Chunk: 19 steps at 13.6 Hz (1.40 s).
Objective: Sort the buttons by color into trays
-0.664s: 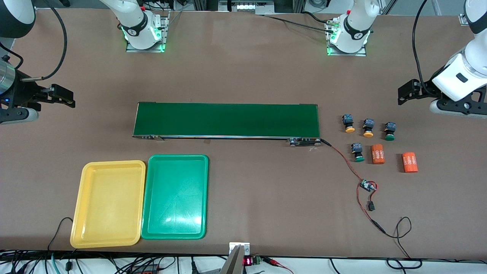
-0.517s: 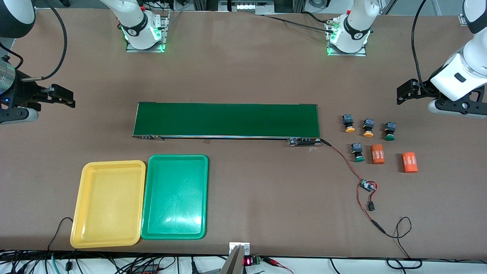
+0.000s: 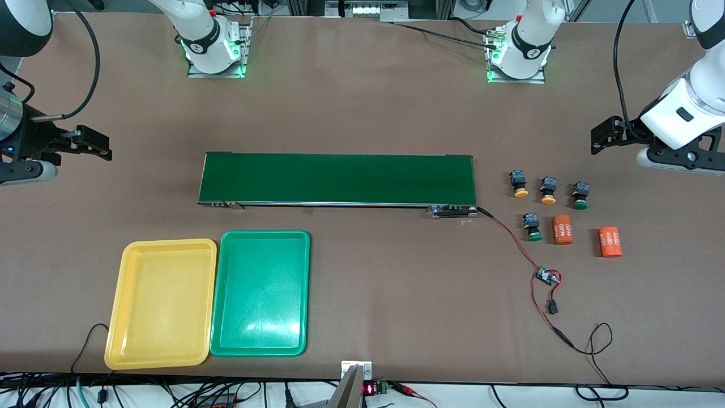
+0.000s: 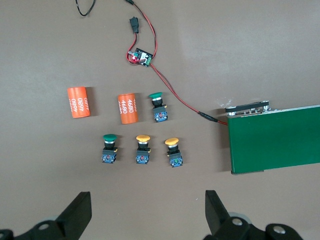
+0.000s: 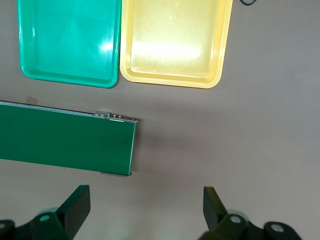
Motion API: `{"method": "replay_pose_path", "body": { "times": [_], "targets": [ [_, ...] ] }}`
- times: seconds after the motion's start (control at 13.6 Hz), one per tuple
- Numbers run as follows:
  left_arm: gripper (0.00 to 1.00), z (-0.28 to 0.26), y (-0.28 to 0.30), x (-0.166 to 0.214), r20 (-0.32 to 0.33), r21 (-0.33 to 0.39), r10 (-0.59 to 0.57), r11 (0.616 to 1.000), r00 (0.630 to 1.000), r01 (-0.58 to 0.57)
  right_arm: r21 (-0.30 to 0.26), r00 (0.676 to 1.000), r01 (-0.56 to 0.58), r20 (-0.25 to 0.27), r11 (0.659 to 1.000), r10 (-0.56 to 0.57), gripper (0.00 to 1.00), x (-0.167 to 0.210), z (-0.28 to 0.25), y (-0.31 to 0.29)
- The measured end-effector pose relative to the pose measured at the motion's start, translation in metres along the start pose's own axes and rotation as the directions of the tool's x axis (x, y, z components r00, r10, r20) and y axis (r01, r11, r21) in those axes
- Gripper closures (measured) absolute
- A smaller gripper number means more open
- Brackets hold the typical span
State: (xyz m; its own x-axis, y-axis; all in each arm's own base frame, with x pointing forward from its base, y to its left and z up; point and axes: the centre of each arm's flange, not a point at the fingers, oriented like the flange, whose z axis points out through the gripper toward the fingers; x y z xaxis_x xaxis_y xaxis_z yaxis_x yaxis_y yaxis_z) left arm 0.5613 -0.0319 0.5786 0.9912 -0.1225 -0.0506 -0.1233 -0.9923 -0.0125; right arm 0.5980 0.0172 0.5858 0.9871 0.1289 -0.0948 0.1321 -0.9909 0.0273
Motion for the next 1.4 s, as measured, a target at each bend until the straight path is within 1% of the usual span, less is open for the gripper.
{"method": "replay_pose_path", "body": {
  "times": [0.15,0.44,0.59,0.81,0.96,1.11,1.25,1.4],
  "targets": [
    [0.00,0.005,0.000,-0.002,0.031,-0.002,0.000,1.000,1.000,0.000,0.000,1.000,0.000,0.002,1.000,0.000,0.00,0.001,0.001,0.000],
    [0.00,0.039,-0.001,0.007,0.129,-0.007,-0.001,1.000,0.992,0.002,0.001,1.000,0.000,0.008,1.000,0.000,0.00,0.003,0.005,0.000],
    [0.00,0.062,-0.006,0.015,0.171,-0.007,-0.009,1.000,0.985,0.010,0.000,1.000,0.002,0.008,1.000,-0.002,0.00,0.003,0.005,-0.001],
    [0.00,0.111,-0.034,0.037,0.232,-0.003,-0.044,0.999,0.972,0.046,0.000,1.000,0.006,0.009,1.000,-0.006,0.00,0.003,0.005,-0.003],
    [0.00,0.154,-0.052,0.060,0.212,0.021,-0.050,0.999,0.976,0.046,0.000,1.000,0.007,0.011,1.000,-0.007,0.00,0.004,0.006,-0.004],
    [0.00,0.201,-0.060,0.081,0.182,0.033,-0.031,0.999,0.983,0.026,0.001,1.000,0.006,0.028,1.000,-0.006,0.00,0.008,0.015,-0.003],
    [0.00,0.242,-0.073,0.094,0.124,0.033,0.015,0.999,0.992,-0.019,0.004,0.998,0.001,0.062,1.000,-0.001,0.00,0.016,0.033,0.000],
    [0.00,0.279,-0.086,0.095,0.048,0.041,0.038,0.998,0.998,-0.040,0.007,0.996,-0.008,0.087,1.000,0.008,0.00,0.021,0.047,0.008]
  ]
}}
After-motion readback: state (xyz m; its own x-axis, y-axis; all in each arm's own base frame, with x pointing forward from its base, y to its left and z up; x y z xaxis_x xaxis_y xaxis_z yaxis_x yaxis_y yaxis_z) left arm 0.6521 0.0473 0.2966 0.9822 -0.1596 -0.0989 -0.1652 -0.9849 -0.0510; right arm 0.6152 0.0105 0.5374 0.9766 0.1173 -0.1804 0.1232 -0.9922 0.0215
